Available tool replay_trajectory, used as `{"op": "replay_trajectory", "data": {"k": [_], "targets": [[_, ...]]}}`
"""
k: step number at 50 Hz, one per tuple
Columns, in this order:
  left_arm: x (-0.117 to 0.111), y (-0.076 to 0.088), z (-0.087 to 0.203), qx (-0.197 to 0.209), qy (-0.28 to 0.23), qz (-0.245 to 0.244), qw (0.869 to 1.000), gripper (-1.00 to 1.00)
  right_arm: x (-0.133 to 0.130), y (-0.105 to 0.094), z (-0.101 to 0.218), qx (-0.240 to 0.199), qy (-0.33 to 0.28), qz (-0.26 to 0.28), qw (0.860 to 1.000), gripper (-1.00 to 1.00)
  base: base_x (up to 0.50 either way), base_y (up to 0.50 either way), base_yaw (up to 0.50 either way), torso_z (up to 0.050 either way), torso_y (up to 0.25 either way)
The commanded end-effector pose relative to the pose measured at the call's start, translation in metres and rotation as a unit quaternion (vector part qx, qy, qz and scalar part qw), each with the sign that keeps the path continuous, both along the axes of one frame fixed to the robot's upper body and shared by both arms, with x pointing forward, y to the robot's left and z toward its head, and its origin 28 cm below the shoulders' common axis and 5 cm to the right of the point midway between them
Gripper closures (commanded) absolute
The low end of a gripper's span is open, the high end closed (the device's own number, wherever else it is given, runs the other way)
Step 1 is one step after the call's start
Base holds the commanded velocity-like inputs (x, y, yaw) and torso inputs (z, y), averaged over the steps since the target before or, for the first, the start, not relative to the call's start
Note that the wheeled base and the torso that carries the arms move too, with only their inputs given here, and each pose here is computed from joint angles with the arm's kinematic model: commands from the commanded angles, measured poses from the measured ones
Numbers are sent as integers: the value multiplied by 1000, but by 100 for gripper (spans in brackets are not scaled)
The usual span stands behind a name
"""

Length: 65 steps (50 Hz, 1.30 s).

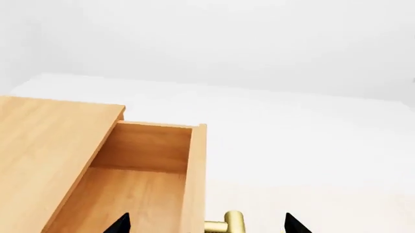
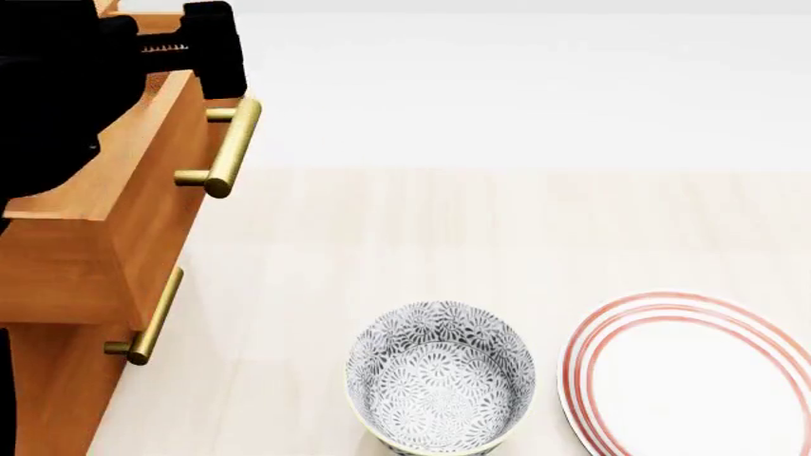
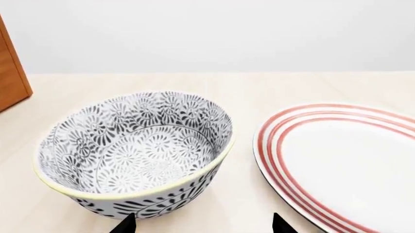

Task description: Open the top drawer of the cabinet.

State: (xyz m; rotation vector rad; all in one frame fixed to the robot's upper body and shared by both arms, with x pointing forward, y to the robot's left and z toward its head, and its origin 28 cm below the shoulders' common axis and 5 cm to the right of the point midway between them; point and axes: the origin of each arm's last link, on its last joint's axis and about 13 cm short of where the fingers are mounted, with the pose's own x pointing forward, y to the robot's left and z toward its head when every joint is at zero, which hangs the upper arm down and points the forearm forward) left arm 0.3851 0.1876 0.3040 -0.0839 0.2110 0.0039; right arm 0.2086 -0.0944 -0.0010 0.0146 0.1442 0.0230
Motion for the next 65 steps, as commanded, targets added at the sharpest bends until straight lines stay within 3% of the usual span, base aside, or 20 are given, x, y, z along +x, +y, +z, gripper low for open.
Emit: {"op": "replay_trajectory", "data": {"k": [1, 5, 16, 37, 65], "targets": [[1, -2, 15, -72, 26, 13, 997, -100, 0, 0, -1, 0, 1, 0, 1000, -100, 0, 0, 0, 0, 0], [-1, -3, 21, -82, 24, 17, 996, -100, -1, 0, 0, 0, 2, 1, 1000, -100, 0, 0, 0, 0, 0], [0, -6, 24, -175, 71, 32, 981, -100, -1, 0, -1, 0, 4, 2, 1000, -100, 0, 0, 0, 0, 0], [7, -2, 22, -179, 73, 83, 978, -100, -2, 0, -2, 2, 7, 2, 1000, -100, 0, 0, 0, 0, 0], [11, -5, 15, -228, 137, 77, 961, -100, -1, 0, -2, 2, 8, 2, 1000, -100, 0, 0, 0, 0, 0]]}}
